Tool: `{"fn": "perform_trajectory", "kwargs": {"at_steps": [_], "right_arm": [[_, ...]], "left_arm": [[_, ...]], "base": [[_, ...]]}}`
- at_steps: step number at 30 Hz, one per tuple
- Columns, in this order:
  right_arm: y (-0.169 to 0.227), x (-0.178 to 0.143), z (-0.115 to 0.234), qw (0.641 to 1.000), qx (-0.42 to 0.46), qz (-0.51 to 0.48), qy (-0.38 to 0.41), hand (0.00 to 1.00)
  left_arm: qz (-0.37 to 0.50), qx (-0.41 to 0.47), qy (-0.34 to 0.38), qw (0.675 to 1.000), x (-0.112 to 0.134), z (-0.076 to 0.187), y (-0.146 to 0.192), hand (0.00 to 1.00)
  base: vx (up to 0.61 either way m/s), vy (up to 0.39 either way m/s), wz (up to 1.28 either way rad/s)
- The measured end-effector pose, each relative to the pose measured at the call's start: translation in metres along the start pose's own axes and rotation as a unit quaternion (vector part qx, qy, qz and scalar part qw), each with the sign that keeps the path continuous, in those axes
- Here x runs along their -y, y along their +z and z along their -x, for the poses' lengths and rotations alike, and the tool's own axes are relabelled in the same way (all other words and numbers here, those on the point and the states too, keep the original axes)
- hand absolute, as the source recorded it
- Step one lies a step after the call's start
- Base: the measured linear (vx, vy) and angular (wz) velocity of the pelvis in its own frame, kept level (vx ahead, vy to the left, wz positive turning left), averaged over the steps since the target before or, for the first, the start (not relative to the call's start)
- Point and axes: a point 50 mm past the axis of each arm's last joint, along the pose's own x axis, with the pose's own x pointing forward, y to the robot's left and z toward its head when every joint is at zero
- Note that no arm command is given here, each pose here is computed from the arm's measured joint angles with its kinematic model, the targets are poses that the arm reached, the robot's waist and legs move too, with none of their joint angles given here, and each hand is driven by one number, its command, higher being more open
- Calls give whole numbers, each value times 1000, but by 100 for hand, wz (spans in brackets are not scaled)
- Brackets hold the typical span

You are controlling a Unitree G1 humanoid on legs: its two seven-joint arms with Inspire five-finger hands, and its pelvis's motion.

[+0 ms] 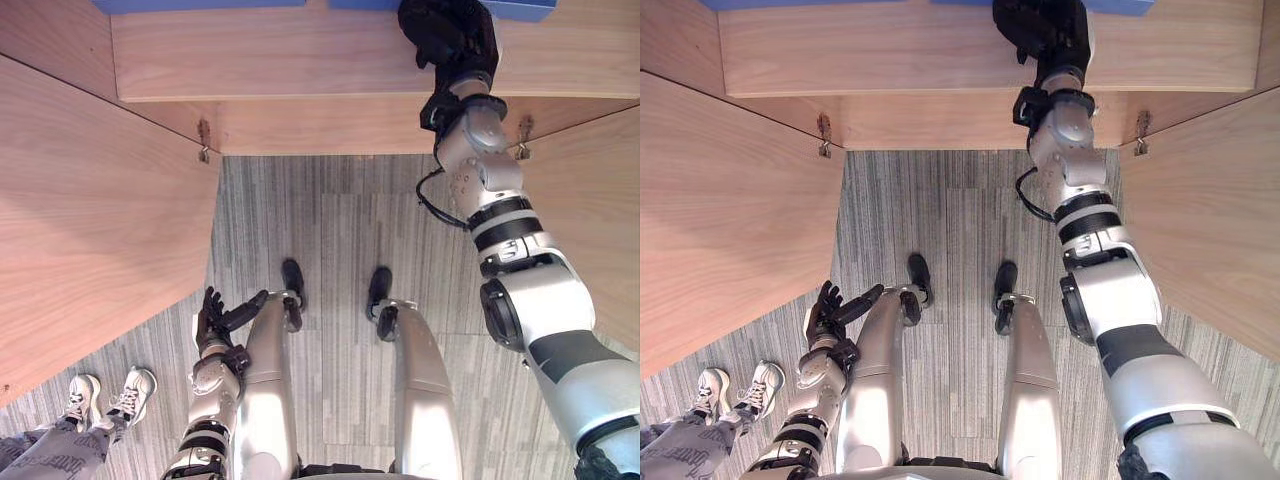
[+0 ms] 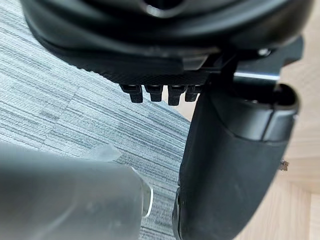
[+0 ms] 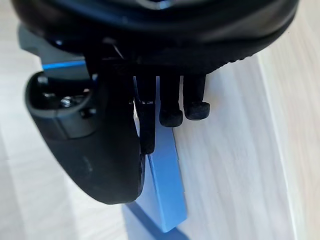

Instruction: Walk over to the cabinet, pick up the folder, carry it to the office cabinet, place the folder inside the office cabinet, then close the office cabinet door

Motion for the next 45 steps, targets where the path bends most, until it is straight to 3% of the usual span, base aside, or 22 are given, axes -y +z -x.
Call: {"fn": "perform_trajectory", "kwargs": {"at_steps": [9,14,17,21,24,25,29,33,39,45], "right_arm": [[23,14,-9,997,24,45,-55,0],[45,25,10,992,116,2,-58,0],[26,41,39,989,138,0,-58,0],[-28,53,99,993,111,0,-32,0],[-101,49,161,1000,-20,-8,7,0],[-132,49,197,995,-92,-11,23,100],[-188,59,277,969,-243,19,34,100],[-239,92,342,910,-405,89,-7,100],[-262,132,408,827,-539,125,-96,100],[-263,155,431,790,-575,115,-177,100]], "left_arm": [[13,7,7,1000,6,2,1,100],[11,3,11,1000,5,1,0,100],[4,-15,14,1000,4,2,-7,100],[-1,-33,9,999,5,6,-17,100],[-19,-64,11,998,-5,17,-36,100],[-28,-85,12,996,-10,21,-46,100],[-79,-155,15,985,-34,40,-78,100],[-112,-209,26,971,-60,61,-101,100],[-172,-226,38,958,-91,72,-104,100],[-189,-232,21,954,-90,75,-107,100]], "base": [[-17,-9,14],[-3,-1,2],[-3,-24,3],[4,-24,-2],[89,-27,-14],[152,-34,-11],[242,-14,-10],[204,32,-21],[125,36,-22],[6,21,-6]]}}
